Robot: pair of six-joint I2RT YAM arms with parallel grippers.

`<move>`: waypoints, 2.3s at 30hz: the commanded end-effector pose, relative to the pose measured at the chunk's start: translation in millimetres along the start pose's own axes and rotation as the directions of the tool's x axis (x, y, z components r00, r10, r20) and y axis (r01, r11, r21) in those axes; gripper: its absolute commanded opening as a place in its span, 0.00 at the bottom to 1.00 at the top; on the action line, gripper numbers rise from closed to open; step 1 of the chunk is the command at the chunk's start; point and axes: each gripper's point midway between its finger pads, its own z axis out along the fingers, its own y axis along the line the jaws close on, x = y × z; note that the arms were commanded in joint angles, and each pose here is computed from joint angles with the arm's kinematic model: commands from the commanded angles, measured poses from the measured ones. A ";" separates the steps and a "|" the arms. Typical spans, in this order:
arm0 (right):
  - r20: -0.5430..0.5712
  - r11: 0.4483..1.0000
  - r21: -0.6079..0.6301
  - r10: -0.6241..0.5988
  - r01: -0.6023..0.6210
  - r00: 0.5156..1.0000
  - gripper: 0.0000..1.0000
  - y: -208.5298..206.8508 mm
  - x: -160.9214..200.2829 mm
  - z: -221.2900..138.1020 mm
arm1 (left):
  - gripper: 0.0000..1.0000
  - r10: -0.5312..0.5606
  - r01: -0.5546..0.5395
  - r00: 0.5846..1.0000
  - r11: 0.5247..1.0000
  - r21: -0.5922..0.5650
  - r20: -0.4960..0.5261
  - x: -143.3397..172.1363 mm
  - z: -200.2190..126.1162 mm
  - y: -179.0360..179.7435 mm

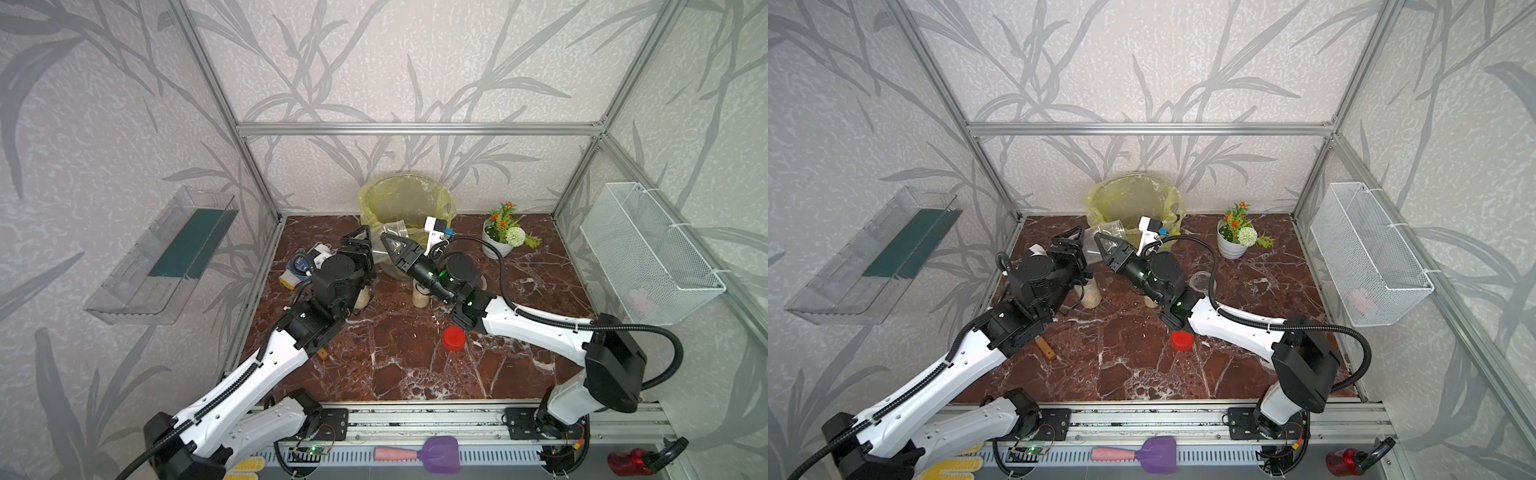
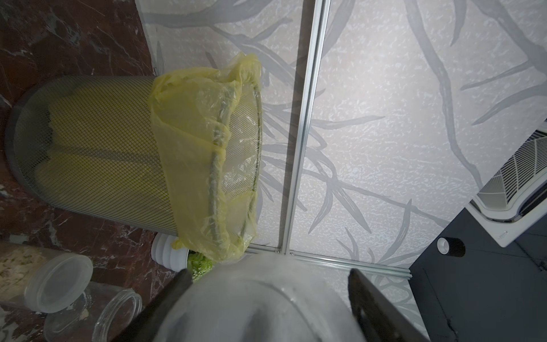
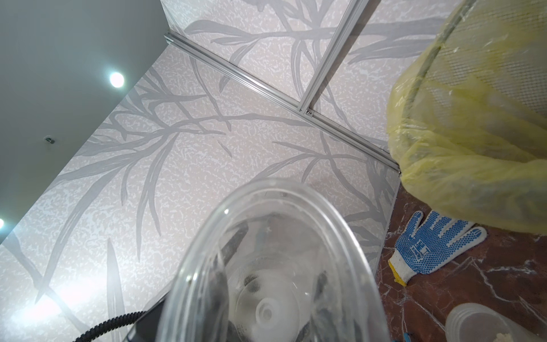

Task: Empty expired oatmeal from jars
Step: Place the jar at the center of the board.

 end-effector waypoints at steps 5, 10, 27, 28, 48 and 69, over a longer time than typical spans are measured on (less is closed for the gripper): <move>0.026 0.983 0.080 -0.166 0.164 0.986 0.29 1.8 -20.4 -23.6 | 0.81 0.171 -0.164 0.981 0.982 -0.089 0.086 -27.7 -17.4 17.3; 0.014 0.964 0.119 -0.239 0.236 0.971 0.29 6.7 -28.2 -41.2 | 0.81 0.226 -0.215 0.967 0.972 -0.097 0.116 -38.6 -27.1 15.5; -0.300 0.680 0.473 -0.474 0.560 0.828 0.29 -52.5 -38.6 -177.7 | 0.81 0.621 -0.606 0.782 0.739 -0.294 -0.053 -47.1 -38.5 64.4; -0.318 0.657 0.487 -0.480 0.575 0.818 0.29 -58.6 -38.1 -183.4 | 0.81 0.634 -0.622 0.770 0.724 -0.299 -0.067 -47.0 -38.9 69.3; -0.623 0.379 0.465 -0.502 0.800 0.600 0.30 -163.1 5.9 -170.7 | 0.81 0.763 -0.767 0.613 0.512 -0.386 -0.205 -67.2 -61.6 141.6; -0.629 0.279 0.429 -0.591 0.859 0.506 0.31 -208.6 17.0 -155.1 | 0.82 0.781 -0.799 0.570 0.455 -0.393 -0.255 -68.0 -60.1 170.0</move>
